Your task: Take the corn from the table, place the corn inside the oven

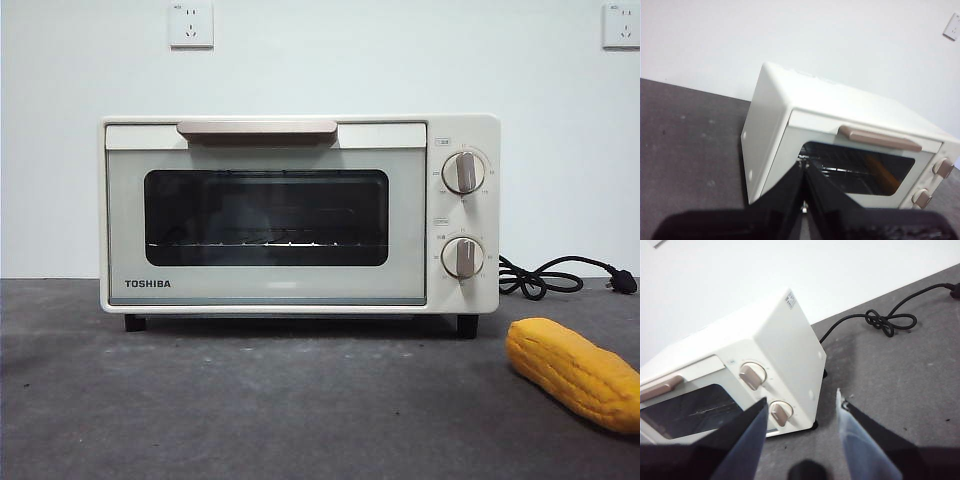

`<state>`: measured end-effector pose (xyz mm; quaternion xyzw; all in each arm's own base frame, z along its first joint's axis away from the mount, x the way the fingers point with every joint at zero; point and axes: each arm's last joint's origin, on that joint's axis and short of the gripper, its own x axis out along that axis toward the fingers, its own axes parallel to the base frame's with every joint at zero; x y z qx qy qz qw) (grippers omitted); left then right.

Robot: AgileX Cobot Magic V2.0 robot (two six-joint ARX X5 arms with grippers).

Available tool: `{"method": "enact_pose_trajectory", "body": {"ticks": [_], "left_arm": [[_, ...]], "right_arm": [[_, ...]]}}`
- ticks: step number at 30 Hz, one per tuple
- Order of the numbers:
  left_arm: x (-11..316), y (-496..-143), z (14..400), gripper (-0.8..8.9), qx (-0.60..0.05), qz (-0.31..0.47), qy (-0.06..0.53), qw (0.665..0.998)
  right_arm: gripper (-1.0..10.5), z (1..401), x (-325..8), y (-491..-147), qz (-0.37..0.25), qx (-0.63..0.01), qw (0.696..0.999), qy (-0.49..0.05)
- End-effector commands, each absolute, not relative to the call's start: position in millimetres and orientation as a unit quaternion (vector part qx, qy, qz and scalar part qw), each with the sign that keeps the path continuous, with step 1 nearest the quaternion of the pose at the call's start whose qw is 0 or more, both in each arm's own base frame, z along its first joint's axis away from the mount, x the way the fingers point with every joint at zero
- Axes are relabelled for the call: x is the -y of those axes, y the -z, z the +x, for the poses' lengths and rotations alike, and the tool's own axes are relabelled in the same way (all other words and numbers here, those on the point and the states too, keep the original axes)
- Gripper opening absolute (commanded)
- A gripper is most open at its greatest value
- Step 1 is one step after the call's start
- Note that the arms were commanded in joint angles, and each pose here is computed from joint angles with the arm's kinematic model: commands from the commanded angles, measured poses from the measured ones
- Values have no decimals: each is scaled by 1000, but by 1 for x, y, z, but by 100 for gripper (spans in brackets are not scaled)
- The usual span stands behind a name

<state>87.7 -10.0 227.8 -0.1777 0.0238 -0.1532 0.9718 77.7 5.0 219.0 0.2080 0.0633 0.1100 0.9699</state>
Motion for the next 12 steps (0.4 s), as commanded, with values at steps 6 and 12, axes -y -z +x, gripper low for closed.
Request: {"method": "enact_pose_trajectory", "body": {"ticks": [6, 12], "left_arm": [[10, -264, 96, -1, -28, -161, 155, 974], [12, -286, 108, -1, -44, -163, 175, 970]], "right_arm": [[434, 73, -6, -258, 174, -105, 972, -114], [447, 80, -7, -290, 143, -171, 966, -133]]}}
